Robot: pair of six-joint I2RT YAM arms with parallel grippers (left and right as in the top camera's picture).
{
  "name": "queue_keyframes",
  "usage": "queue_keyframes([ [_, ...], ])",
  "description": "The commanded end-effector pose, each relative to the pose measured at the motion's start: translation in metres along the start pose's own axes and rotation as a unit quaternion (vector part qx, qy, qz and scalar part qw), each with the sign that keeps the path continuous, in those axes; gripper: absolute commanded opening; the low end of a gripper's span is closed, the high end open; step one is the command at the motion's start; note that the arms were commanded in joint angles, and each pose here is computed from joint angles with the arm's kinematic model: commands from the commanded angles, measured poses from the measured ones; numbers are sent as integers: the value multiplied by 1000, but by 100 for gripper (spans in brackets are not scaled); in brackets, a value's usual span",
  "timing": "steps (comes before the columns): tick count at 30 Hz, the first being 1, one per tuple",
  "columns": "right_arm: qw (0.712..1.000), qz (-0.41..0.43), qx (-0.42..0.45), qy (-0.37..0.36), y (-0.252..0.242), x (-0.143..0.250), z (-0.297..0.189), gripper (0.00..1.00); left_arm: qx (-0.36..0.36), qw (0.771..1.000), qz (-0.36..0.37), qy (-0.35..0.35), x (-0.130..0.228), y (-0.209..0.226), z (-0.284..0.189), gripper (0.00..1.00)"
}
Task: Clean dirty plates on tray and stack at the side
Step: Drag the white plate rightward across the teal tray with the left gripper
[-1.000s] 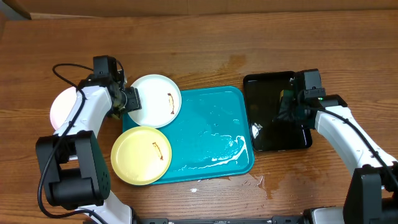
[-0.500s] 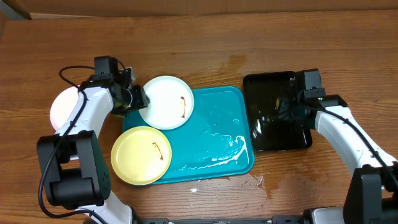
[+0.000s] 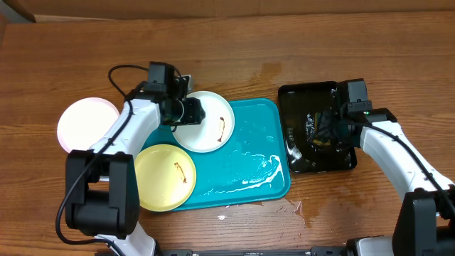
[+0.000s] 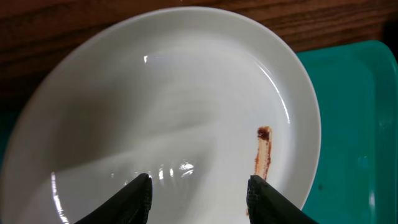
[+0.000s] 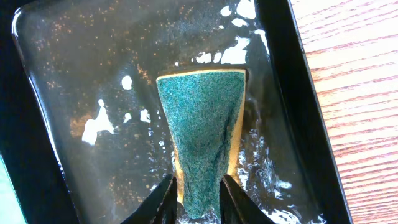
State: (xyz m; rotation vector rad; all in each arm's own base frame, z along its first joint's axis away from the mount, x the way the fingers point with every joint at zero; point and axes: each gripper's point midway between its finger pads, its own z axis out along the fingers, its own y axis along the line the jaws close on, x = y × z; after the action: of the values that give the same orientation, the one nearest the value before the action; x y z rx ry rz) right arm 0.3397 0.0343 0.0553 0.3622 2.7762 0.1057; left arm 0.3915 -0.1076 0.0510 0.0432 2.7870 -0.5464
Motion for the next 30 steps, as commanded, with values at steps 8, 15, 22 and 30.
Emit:
queue_keyframes([
  [8, 1000, 6, -7, -20, 1, -9, 5, 57, -68, 997, 25, -31, -17, 11, -8, 59],
  [15, 1000, 1, -2, -10, -1, -5, 25, 72, -73, 995, 39, -57, -47, 0, -33, 61],
  [22, 1000, 0, 5, -2, -3, -3, 39, 74, -156, 986, 30, -48, -45, 26, -45, 62],
  [30, 1000, 0, 6, 4, -3, -1, 46, 34, -217, 976, 25, -25, -32, 47, -52, 63],
])
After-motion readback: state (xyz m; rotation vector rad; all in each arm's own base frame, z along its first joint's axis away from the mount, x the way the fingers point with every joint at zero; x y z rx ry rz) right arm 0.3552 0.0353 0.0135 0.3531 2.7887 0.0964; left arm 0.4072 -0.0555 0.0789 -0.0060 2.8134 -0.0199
